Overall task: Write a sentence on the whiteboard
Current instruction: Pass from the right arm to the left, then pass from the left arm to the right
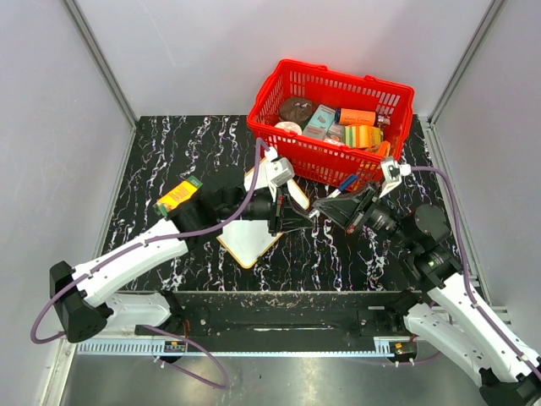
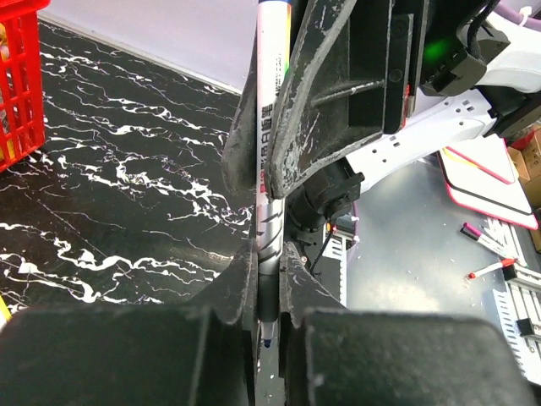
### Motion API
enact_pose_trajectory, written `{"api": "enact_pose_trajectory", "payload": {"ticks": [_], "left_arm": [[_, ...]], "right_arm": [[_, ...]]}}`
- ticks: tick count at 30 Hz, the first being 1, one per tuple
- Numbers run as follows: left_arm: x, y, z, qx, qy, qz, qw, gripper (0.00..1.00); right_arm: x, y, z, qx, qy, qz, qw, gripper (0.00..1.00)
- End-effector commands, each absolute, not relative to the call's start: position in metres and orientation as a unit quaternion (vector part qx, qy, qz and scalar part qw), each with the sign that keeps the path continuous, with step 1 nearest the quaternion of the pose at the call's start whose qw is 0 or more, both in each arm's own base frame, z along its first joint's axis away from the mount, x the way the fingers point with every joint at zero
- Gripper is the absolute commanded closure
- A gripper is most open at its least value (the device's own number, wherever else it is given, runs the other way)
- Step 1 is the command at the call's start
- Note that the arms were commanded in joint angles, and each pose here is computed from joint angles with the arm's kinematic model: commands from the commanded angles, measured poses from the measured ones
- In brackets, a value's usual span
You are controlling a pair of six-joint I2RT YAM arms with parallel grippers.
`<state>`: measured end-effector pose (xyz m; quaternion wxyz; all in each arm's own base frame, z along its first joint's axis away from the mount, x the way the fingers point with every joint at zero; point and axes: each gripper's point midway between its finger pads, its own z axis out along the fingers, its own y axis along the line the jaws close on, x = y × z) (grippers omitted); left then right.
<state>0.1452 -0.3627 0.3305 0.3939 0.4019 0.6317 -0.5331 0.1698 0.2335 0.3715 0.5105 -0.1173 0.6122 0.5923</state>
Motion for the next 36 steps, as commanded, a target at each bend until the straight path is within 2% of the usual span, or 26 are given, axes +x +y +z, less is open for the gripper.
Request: {"api": "enact_pose_trajectory", "payload": {"ticks": [1,3,5,7,8,10,11,15,18,22,27,30,32,34,36], "left_arm": [[0.161,-0.364,0.367,0.387,0.602,-0.537,0.447,1.00],[0.158,-0.361,0.369,0.393,0.596,-0.538,0.449,1.00],[0.156,-0.358,0.367,0.400,0.597,-0.532,0.447,1.00],[0.154,-0.353,0.366,0.403,0.604,-0.525,0.444,1.00],[0.153,-0.352,0.364,0.409,0.604,-0.522,0.442,1.00],[0.150,-0.348,0.363,0.416,0.606,-0.519,0.437,1.00],[0.147,-0.347,0.363,0.423,0.603,-0.518,0.435,1.00],[0.141,-0.342,0.359,0.437,0.603,-0.515,0.425,1.00],[0.131,-0.340,0.359,0.453,0.591,-0.524,0.414,1.00],[0.121,-0.340,0.360,0.467,0.578,-0.539,0.397,1.00],[0.117,-0.342,0.361,0.472,0.571,-0.548,0.388,1.00],[0.116,-0.342,0.363,0.473,0.568,-0.550,0.389,1.00],[0.115,-0.342,0.363,0.473,0.566,-0.551,0.389,1.00],[0.115,-0.342,0.363,0.474,0.566,-0.553,0.386,1.00],[0.115,-0.343,0.363,0.474,0.566,-0.553,0.387,1.00]], "right_arm": [[0.161,0.233,0.379,-0.139,0.606,0.592,0.513,1.00],[0.159,0.236,0.375,-0.157,0.613,0.587,0.504,1.00],[0.154,0.243,0.370,-0.186,0.619,0.591,0.484,0.83],[0.150,0.245,0.371,-0.200,0.620,0.593,0.474,0.70],[0.149,0.246,0.371,-0.204,0.619,0.593,0.472,0.55],[0.147,0.245,0.373,-0.209,0.616,0.593,0.474,0.43],[0.145,0.245,0.374,-0.217,0.611,0.592,0.478,0.34],[0.134,0.245,0.383,-0.249,0.593,0.598,0.478,0.23],[0.133,0.244,0.387,-0.253,0.588,0.596,0.484,0.23],[0.132,0.243,0.392,-0.248,0.581,0.601,0.489,0.33],[0.131,0.246,0.392,-0.245,0.581,0.612,0.478,0.38],[0.133,0.247,0.389,-0.240,0.586,0.613,0.472,0.45],[0.134,0.248,0.389,-0.236,0.588,0.615,0.469,0.53],[0.136,0.248,0.388,-0.233,0.590,0.615,0.469,0.57],[0.136,0.248,0.389,-0.233,0.589,0.616,0.469,0.70]]}}
